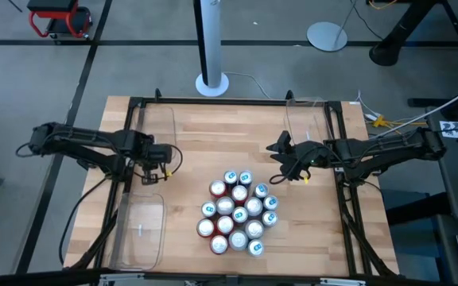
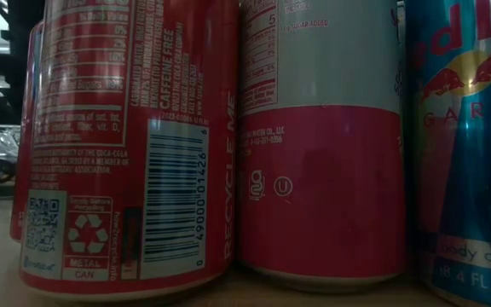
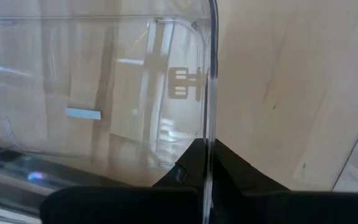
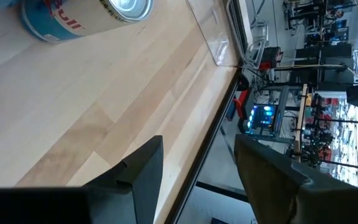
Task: Sort soda cans
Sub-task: Move the transparent bins into the top middle
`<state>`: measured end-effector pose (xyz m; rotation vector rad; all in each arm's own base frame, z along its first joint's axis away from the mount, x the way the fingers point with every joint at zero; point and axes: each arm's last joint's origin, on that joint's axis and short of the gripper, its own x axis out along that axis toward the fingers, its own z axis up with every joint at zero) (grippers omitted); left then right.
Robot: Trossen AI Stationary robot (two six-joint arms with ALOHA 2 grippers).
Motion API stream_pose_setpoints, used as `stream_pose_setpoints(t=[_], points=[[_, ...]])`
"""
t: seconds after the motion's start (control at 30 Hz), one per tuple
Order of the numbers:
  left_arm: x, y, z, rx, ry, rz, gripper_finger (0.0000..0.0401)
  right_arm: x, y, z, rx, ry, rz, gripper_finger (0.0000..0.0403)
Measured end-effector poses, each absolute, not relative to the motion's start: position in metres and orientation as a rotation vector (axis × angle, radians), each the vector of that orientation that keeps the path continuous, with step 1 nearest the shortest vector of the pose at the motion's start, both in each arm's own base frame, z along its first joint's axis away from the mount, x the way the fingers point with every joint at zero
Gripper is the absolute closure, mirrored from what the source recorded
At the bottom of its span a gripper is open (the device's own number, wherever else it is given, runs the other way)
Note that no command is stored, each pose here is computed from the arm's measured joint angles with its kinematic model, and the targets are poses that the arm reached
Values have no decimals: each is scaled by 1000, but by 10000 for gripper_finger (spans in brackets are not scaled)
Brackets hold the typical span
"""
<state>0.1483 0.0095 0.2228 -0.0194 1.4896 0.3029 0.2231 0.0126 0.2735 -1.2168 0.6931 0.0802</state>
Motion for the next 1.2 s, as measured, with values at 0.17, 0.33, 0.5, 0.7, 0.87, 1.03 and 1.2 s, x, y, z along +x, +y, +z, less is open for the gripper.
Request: stream_pose_setpoints(t=[0.17,0.33,0.5,0.7,0.87,1.03,1.2], points=[[169,15,236,-20,1385,292,399,223,13,273,-1240,694,88,205],[185,27,239,43,1466,239,400,223,13,273,-1242,696,86,205],[185,37,226,83,1585,201,400,221,12,262,-1245,722,111,205],[178,49,225,70,1654,272,401,219,12,253,-1247,743,123,205],[176,60,226,181,1672,286,401,220,12,255,-1245,722,110,205],[168,73,226,150,1717,303,401,221,13,255,-1243,712,117,205],[167,80,226,166,1708,311,401,221,13,255,-1242,712,116,205]])
